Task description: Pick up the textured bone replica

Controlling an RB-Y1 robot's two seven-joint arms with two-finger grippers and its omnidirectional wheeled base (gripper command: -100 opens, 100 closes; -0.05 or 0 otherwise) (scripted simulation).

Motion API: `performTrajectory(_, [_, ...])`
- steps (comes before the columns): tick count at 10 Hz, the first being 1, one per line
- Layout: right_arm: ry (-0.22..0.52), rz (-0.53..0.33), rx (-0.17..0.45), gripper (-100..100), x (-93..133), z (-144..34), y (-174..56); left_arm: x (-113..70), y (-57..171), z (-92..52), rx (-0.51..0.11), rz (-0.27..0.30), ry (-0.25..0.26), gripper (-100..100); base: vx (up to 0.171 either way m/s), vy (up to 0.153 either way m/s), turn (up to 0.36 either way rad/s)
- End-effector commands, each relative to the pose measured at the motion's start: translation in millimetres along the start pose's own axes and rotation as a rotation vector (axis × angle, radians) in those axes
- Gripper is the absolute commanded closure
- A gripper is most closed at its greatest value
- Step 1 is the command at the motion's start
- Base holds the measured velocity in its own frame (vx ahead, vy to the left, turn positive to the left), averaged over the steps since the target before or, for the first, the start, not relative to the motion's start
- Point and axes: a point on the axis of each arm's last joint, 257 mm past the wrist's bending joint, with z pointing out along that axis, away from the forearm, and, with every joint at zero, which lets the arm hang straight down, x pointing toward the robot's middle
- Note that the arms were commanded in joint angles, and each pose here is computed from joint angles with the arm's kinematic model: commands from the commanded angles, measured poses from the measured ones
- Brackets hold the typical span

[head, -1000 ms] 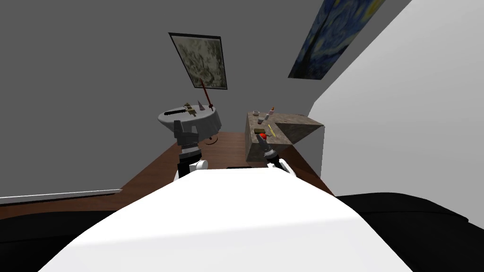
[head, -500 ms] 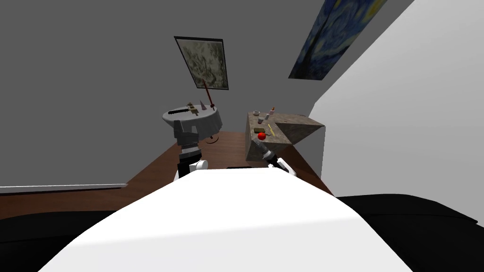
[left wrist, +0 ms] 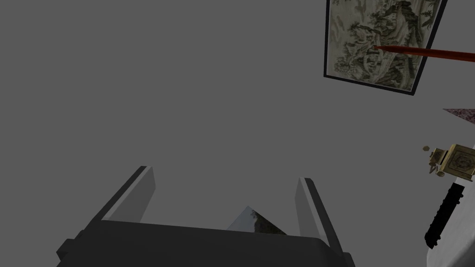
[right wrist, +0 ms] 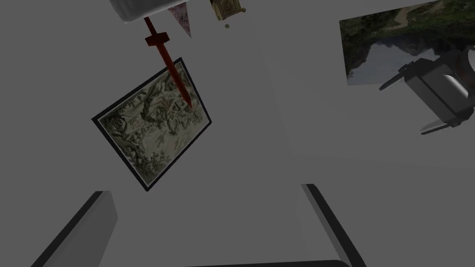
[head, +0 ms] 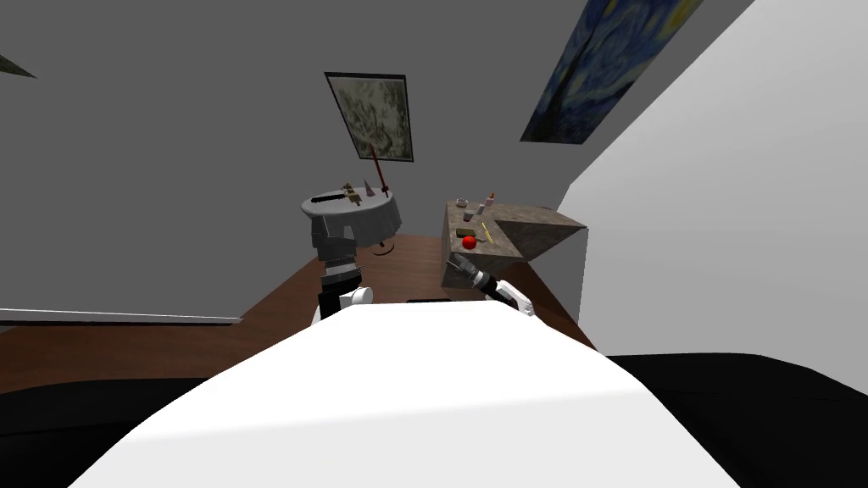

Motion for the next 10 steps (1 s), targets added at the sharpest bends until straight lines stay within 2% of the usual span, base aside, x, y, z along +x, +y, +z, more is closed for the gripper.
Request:
performTrajectory(1, [0.045, -0.034, -0.005, -100, 12, -6.5, -7, 0.0, 0, 0.0, 0.0, 0.0, 0.0, 0, -0.028, -0.012, 0.04])
performTrajectory(2, [0.115, -0.099, -0.025, -100, 27, -12.1, -14, 0.0, 0, 0.0, 0.0, 0.0, 0.0, 0, -0.035, -0.016, 0.068])
performTrajectory(3, [0.124, -0.098, -0.017, -100, 30, -14.9, -18, 0.0, 0, 0.0, 0.0, 0.0, 0.0, 0, -0.032, -0.016, 0.041])
performTrajectory(4, [0.193, -0.165, -0.037, -100, 43, -22.4, -26, 0.0, 0, 0.0, 0.0, 0.0, 0.0, 0, -0.026, -0.012, 0.098])
performTrajectory(5, [0.203, -0.164, -0.027, -100, 46, -25.6, -31, 0.0, 0, 0.0, 0.0, 0.0, 0.0, 0, -0.016, -0.016, 0.038])
performTrajectory(7, [0.326, -0.29, -0.064, -100, 66, -42.0, -52, 0.0, 0, 0.0, 0.0, 0.0, 0.0, 0, -0.015, -0.022, 0.102])
performTrajectory(8, [0.356, -0.294, -0.043, -100, 71, -52.8, -64, 0.0, 0, 0.0, 0.0, 0.0, 0.0, 0, -0.01, -0.02, 0.06])
performTrajectory(9, [0.413, -0.359, -0.064, -100, 75, -61.9, -76, 0.0, 0, 0.0, 0.0, 0.0, 0.0, 0, -0.002, -0.011, 0.094])
performTrajectory(10, [0.431, -0.357, -0.046, -100, 79, -69.2, -84, 0.0, 0, 0.0, 0.0, 0.0, 0.0, 0, 0.001, -0.01, 0.042])
